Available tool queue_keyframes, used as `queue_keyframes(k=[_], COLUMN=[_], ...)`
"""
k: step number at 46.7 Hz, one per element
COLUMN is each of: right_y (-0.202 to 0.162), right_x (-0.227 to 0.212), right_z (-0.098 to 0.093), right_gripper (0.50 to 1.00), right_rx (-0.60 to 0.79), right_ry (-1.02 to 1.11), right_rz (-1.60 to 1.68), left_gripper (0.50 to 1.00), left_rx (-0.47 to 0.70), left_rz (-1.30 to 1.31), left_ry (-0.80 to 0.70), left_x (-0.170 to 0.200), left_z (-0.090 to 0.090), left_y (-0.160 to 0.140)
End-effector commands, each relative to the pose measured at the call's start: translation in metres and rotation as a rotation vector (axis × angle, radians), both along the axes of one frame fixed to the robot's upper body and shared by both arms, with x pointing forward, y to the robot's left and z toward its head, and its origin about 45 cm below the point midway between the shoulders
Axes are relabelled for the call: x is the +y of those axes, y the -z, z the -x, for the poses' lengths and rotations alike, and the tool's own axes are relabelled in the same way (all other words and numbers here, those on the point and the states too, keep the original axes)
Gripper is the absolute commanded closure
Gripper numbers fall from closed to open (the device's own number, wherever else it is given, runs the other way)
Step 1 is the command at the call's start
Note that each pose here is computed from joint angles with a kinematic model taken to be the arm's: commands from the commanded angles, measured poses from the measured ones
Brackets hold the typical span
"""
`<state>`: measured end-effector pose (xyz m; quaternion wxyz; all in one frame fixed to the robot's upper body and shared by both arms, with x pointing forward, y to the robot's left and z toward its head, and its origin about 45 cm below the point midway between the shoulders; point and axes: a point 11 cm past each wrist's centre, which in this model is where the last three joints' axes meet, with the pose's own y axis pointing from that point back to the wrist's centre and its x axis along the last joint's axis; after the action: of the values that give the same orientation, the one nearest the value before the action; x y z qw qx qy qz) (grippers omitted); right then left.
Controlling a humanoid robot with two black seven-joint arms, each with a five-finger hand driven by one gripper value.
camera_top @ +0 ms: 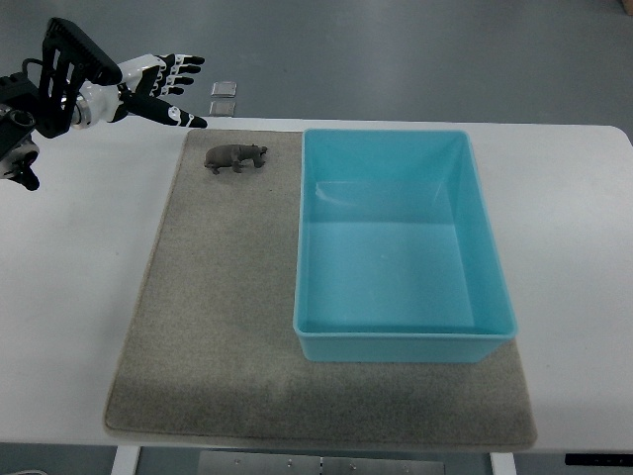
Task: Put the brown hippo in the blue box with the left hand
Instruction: 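Move the left hand forward toward the brown hippo, then lower the left hand over the hippo and close fingers around it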
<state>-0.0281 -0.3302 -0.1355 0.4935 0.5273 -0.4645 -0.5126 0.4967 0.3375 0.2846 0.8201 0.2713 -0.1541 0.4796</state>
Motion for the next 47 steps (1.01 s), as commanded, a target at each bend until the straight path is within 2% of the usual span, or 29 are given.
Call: queue_keyframes(k=[1, 6, 13, 21, 33, 47], right_y=[0.0, 0.0, 0.0, 0.0, 0.0, 0.0], right_x=[0.0, 0.0, 0.0, 0.0, 0.0, 0.0], right_z=[0.0, 0.0, 0.0, 0.0, 0.0, 0.0], right_gripper=[0.564, 0.564, 0.564, 0.564, 0.564, 0.564], right_rx=[0.0, 0.0, 0.0, 0.0, 0.0, 0.0], right_ry=[0.0, 0.0, 0.0, 0.0, 0.0, 0.0], right_rz=[0.001, -0.001, -0.001, 0.001, 0.001, -0.001], left_gripper=[0.504, 0.504, 0.504, 0.504, 0.504, 0.506], left_rx=[-0.025, -0.067, -0.094, -0.065, -0.043, -0.024], left_rz=[-0.149, -0.314, -0.416, -0.524, -0.545, -0.58], left_ry=[0.034, 0.056, 0.087, 0.155, 0.147, 0.176], left_x=[-0.005, -0.008, -0.017, -0.035, -0.05, -0.062], left_z=[-0.003, -0.008, -0.012, -0.013, -0.02, -0.018], left_y=[-0.002, -0.006, -0.011, 0.004, 0.02, 0.03])
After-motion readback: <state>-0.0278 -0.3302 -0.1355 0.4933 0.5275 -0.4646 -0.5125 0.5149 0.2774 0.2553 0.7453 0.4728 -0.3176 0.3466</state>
